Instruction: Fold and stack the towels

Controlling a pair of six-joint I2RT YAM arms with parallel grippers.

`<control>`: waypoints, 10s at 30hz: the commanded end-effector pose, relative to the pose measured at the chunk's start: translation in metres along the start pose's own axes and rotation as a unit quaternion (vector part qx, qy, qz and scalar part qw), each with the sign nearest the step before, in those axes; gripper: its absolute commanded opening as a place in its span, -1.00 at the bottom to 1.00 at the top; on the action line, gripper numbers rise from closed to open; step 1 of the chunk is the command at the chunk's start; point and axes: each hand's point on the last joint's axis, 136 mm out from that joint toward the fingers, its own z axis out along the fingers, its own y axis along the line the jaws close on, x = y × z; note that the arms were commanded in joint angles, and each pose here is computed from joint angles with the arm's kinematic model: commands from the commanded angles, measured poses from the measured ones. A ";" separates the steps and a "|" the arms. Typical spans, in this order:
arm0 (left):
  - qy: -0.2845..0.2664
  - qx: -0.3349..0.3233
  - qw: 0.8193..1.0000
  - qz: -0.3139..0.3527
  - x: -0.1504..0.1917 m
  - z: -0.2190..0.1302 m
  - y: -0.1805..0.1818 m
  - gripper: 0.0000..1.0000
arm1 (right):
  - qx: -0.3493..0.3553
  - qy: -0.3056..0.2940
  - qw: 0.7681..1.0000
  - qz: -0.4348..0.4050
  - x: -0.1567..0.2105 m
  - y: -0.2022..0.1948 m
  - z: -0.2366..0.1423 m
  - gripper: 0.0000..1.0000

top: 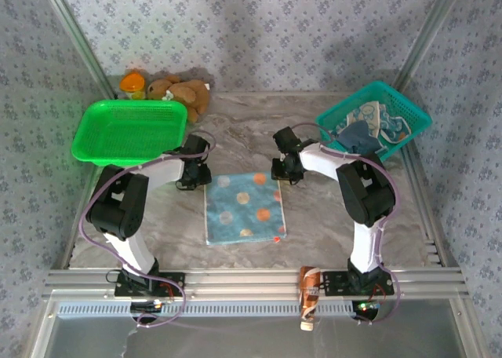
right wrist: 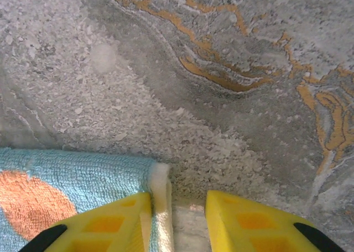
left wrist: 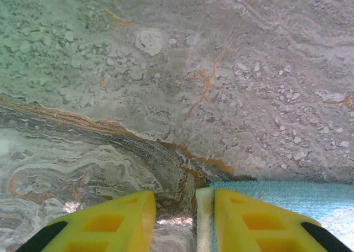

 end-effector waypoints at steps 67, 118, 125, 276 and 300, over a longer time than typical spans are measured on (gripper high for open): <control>-0.030 0.097 0.995 0.019 -0.008 -0.063 -0.036 -1.00 | -0.083 -0.101 0.991 -0.014 -0.023 0.020 -0.065 -1.00; 0.001 0.113 0.993 -0.042 0.117 -0.090 -0.013 -0.21 | -0.089 -0.048 0.994 -0.031 0.093 0.015 -0.067 -0.29; 0.022 0.098 0.994 -0.047 0.121 -0.071 -0.010 -0.29 | -0.076 -0.020 0.996 -0.036 0.093 0.009 -0.053 -0.33; 0.058 -0.004 0.995 -0.085 0.204 -0.037 0.015 -0.86 | -0.092 -0.072 0.992 -0.054 0.125 -0.010 -0.105 0.24; -0.016 -0.046 0.996 0.073 0.087 -0.198 0.027 -1.00 | -0.105 -0.128 0.985 -0.037 0.081 -0.004 -0.141 1.00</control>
